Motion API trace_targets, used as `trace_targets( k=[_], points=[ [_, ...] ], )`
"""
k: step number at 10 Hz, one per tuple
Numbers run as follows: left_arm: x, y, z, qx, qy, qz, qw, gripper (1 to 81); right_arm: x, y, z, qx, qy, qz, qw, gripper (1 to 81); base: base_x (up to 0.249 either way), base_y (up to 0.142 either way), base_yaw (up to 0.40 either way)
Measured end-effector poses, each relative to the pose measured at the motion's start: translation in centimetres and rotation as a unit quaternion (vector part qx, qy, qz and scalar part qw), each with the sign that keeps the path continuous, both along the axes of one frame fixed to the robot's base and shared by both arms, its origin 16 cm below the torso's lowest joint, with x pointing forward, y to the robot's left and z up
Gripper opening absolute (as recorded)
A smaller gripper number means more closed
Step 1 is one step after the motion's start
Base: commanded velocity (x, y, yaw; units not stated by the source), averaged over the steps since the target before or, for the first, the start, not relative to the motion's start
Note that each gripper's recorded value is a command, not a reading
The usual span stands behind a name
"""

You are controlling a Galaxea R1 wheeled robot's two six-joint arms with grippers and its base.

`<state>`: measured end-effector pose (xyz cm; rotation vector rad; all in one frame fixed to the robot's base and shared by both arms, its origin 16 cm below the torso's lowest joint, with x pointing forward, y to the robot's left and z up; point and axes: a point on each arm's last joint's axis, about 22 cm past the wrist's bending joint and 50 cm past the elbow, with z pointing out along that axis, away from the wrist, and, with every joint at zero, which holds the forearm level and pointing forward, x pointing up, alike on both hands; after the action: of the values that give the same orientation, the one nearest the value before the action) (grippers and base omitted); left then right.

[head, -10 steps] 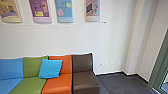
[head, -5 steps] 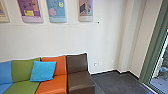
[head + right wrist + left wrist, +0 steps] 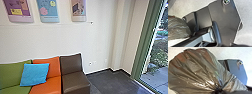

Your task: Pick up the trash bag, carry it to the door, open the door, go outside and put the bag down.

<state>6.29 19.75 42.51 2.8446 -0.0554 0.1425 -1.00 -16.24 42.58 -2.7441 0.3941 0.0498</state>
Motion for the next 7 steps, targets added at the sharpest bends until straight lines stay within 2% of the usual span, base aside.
trace_targets(
  k=[2,7],
  points=[
    [0.4,0.31,0.0,0.003,-0.008,0.005,0.9999,1.0,-0.05,0.64,0.07,0.004,0.001,0.001,1.0,81.1,0.0,0.0,-0.192],
    [0.41,0.37,-0.01,0.004,-0.009,0.004,0.9999,1.0,-0.05,0.7,0.07,0.004,0.002,-0.001,1.0,81.1,0.0,0.0,-0.198]
  ],
)
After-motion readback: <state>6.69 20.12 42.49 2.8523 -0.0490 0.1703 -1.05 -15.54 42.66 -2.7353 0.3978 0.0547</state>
